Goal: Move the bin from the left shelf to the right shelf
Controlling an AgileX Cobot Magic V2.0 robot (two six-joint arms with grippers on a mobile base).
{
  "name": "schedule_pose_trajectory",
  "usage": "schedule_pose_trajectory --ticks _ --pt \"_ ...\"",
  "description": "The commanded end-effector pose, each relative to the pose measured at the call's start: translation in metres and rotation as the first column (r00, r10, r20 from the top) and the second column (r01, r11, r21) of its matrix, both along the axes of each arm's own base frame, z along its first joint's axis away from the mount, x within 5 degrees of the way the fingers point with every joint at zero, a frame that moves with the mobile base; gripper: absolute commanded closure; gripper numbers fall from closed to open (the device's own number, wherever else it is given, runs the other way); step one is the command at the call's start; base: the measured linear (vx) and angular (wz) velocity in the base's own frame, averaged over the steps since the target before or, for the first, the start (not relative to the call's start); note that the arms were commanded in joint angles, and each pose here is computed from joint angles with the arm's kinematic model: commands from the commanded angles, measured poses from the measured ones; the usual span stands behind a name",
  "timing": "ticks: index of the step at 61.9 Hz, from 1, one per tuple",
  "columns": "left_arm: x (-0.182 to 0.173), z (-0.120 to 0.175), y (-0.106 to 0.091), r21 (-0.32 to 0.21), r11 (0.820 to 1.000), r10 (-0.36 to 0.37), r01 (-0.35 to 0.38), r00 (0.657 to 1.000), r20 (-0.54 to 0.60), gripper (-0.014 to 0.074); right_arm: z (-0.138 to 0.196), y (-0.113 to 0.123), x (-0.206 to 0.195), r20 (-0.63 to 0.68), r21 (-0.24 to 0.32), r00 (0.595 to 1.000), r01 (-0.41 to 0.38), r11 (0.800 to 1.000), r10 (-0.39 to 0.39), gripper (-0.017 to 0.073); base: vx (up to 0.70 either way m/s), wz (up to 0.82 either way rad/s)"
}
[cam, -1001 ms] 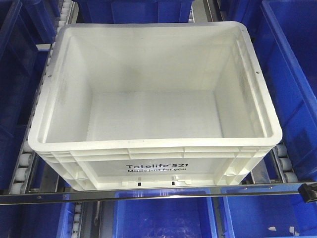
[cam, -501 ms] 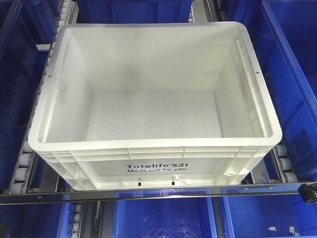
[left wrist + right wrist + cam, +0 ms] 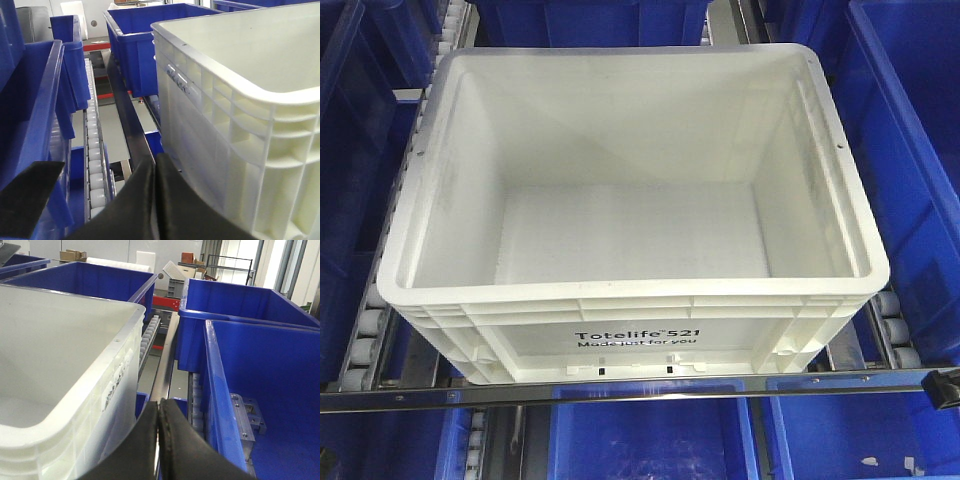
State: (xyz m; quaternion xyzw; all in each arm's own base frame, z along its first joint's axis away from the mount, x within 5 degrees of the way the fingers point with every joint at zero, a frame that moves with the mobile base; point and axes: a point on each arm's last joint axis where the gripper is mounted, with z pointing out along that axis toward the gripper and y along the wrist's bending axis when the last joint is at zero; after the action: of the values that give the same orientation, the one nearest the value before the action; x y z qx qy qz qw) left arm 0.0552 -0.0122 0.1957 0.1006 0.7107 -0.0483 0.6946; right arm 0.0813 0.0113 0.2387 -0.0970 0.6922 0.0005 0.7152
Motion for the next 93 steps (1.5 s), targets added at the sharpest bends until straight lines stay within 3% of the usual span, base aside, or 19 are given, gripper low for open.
schedule_pose_trajectory --ticks 1,26,37,40,52,93 --pt "-0.002 0.014 0.001 -0.029 1.0 0.006 -0.003 0.995 0.101 0.0603 0.015 -0.001 0.001 0.086 0.006 0.996 0.019 1.0 -0.02 0.0566 0.0 0.0" --pt "-0.002 0.014 0.001 -0.029 1.0 0.006 -0.003 0.995 0.102 0.0601 0.015 -0.001 0.001 0.088 -0.005 0.996 0.02 1.0 -0.019 0.0566 0.0 0.0" --pt "-0.002 0.014 0.001 -0.029 1.0 0.006 -0.003 0.995 0.102 0.0601 0.012 0.0 0.001 0.054 0.035 0.999 -0.001 0.999 -0.001 0.0566 0.0 0.0" --pt "-0.002 0.014 0.001 -0.029 1.0 0.006 -0.003 0.995 0.102 0.0601 0.009 0.001 -0.002 0.054 0.028 0.998 -0.011 1.0 0.009 0.0566 0.0 0.0" --pt "-0.002 0.014 0.001 -0.029 1.0 0.006 -0.003 0.995 0.102 0.0601 -0.033 -0.002 -0.018 0.079 0.088 0.997 -0.02 0.996 0.013 0.0566 0.0 0.0" --pt "-0.002 0.014 0.001 -0.029 1.0 0.006 -0.003 0.995 0.101 0.0601 -0.039 -0.002 -0.026 0.039 0.072 0.999 -0.022 0.997 0.019 0.0566 0.0 0.0"
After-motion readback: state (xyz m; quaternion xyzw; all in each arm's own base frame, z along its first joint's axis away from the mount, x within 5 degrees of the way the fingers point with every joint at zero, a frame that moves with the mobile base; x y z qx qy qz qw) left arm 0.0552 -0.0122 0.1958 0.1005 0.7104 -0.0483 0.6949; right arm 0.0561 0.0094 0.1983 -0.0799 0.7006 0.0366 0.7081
